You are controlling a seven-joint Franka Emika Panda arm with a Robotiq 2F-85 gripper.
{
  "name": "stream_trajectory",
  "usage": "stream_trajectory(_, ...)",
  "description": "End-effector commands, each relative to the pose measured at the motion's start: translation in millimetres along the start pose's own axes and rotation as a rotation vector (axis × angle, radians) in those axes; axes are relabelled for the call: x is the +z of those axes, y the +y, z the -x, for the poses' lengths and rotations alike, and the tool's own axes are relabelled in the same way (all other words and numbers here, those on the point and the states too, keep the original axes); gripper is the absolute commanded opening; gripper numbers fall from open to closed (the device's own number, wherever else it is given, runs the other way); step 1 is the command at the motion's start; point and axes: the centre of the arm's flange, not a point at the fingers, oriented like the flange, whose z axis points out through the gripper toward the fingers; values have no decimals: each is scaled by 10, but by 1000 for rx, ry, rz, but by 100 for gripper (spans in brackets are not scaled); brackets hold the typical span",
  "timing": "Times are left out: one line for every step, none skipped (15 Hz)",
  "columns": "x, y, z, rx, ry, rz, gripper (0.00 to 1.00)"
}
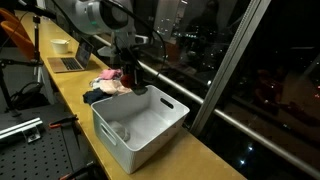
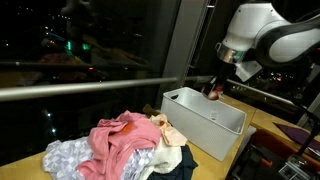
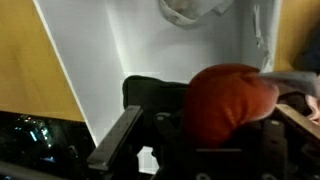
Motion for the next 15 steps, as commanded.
stream_trajectory(-738,-409,-44,-32,33,45,0)
stream_trajectory(-888,-551,-77,-45,43,44,0)
stream_trajectory(-978,-716,-107,-59,54,41,0)
stream_trajectory(-1065,-841,-111,-74,64,38,0)
stream_trajectory(-1050,-992,-160,-85,68,33,0)
stream_trajectory(-1034,-1112,-178,-94,69,22,0)
stream_trajectory(-1029,-1217,-173,-105,70,11,0)
stream_trajectory(-943,-1340,-180,-112,67,9,0)
stream_trajectory(-875,-1412,-176,-118,57,2,0)
stream_trajectory(-770,-1492,-173,-120,46,-4,0)
stream_trajectory(-679,-1554,-155,-120,33,-5,0)
stream_trajectory(-578,-1614,-128,-121,17,-3,25)
stream_trajectory(-501,-1657,-111,-121,3,-4,27)
stream_trajectory(-417,-1707,-76,-119,-10,-5,33)
stream_trajectory(-356,-1747,-49,-119,-20,-5,40)
